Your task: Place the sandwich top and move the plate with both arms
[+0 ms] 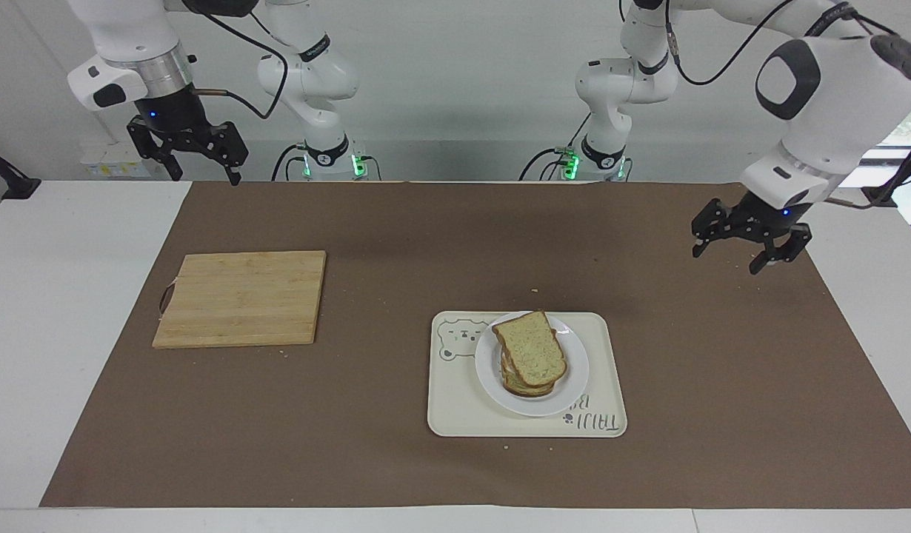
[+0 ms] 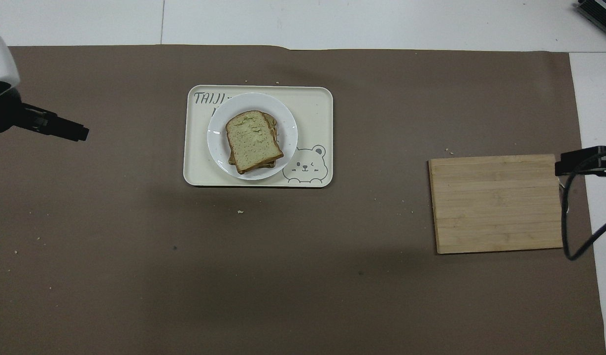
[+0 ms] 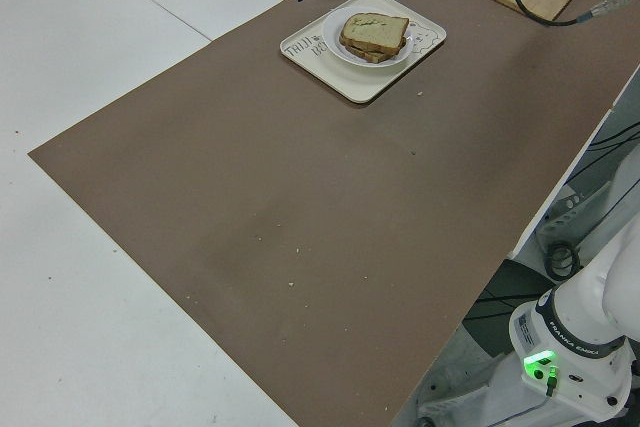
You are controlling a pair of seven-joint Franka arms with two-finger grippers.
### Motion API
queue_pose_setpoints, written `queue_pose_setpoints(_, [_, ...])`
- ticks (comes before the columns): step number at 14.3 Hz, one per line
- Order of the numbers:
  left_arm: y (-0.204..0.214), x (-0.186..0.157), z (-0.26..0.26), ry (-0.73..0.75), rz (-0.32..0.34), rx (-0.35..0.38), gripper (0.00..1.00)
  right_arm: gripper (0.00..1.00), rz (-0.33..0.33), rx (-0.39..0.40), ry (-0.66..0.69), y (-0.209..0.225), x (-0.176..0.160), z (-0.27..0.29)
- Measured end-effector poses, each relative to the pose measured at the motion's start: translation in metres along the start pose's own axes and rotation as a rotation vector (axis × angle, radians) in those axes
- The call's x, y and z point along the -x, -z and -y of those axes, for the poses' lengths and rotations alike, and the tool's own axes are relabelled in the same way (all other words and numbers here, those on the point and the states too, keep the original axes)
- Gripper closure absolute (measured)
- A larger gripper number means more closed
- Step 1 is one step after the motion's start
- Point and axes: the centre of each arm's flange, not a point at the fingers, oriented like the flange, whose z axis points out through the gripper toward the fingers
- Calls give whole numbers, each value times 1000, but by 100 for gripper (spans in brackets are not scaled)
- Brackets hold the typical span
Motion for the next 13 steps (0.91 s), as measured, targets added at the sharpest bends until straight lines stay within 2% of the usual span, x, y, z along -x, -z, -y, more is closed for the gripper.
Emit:
queue_pose_setpoints(3, [46,23,-9,-1,19,-29,0,0,0,0,-1,0,0,0])
queue_pose_setpoints(7, [88,54,-32,74,37,-70,0,0,3,0,-13,-1,-1,-7])
queue_pose_setpoints(13, [95,69,-37,101,70,-64,0,0,4,-6,-18,-2,-1,-11])
